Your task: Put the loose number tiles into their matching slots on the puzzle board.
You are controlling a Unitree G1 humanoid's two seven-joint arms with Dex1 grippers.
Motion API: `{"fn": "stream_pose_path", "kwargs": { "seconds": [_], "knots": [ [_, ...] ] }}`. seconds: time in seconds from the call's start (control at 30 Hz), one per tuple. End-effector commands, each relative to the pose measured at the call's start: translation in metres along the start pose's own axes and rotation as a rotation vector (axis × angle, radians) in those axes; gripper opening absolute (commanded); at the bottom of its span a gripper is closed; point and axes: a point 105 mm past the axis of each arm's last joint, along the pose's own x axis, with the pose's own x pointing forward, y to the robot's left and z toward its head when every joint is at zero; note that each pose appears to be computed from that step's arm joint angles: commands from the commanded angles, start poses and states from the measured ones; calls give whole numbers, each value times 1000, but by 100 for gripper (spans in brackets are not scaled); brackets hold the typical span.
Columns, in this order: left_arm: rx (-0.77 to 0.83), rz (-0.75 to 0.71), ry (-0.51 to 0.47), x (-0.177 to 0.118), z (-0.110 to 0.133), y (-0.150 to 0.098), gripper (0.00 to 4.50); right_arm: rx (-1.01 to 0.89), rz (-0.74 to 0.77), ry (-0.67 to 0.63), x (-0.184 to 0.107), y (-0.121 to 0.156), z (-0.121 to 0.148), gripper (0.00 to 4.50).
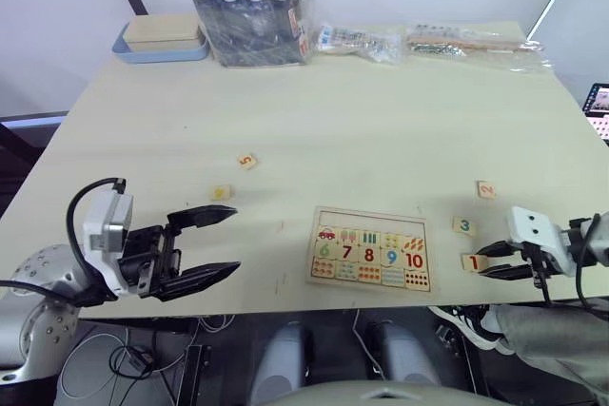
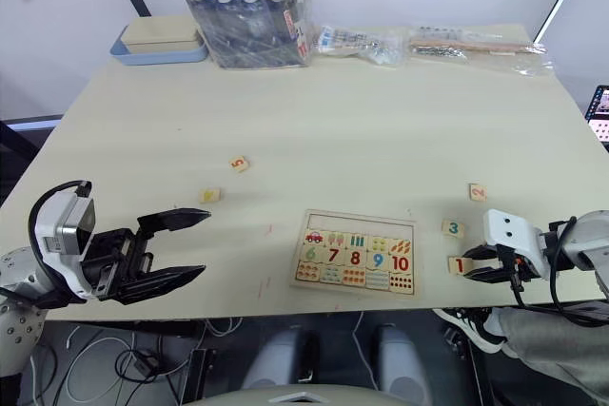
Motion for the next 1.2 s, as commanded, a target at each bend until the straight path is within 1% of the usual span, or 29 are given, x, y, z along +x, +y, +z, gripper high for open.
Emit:
{"fn": "stream_pose_path", "kwargs": {
  "seconds": [0.03, 0.07, 0.1, 0.17, 0.23, 0.33, 0.43, 0.73, 0.77, 0.83, 0.87, 0.9, 0.97, 1.03, 1.2],
  "knots": [
    [34, -7, 13, -2, 5, -3, 450, -39, 12, 3, 3, 0, 1, 134],
    [33, -9, 14, -2, 4, -4, 450, -54, 3, -2, 1, -1, 3, 188],
    [31, -9, 15, -2, 4, -4, 450, -65, -4, -6, 0, -2, 4, 219],
    [30, -10, 16, -2, 3, -4, 450, -83, -39, -18, -3, -6, 7, 317],
    [30, -9, 17, -2, 3, -4, 450, -84, -54, -21, -9, -5, 8, 402],
    [29, -6, 17, -2, 0, -5, 450, -64, -81, -47, -13, 2, 8, 402],
    [30, -4, 16, -2, -2, -5, 450, -19, -121, -72, -11, 9, 3, 402],
    [35, -8, 15, -1, -5, -4, 450, 38, -206, -113, -3, 13, -11, 402],
    [35, -8, 15, -1, -5, -3, 450, 39, -208, -113, -2, 15, -13, 378],
    [34, -8, 14, -2, -5, -3, 450, 40, -222, -128, -1, 16, -16, 312],
    [34, -7, 14, -2, -6, -3, 450, 37, -233, -141, 0, 17, -17, 268],
    [33, -7, 14, -3, -6, -3, 450, 25, -247, -158, 2, 17, -18, 210],
    [32, -6, 14, -3, -7, -3, 450, 9, -253, -179, 4, 19, -19, 210],
    [31, -6, 14, -4, -8, -3, 450, -4, -234, -234, 7, 22, -16, 210],
    [31, -5, 13, -6, -11, -3, 450, 1, -228, -223, 8, 24, -23, 210]
  ]
}}
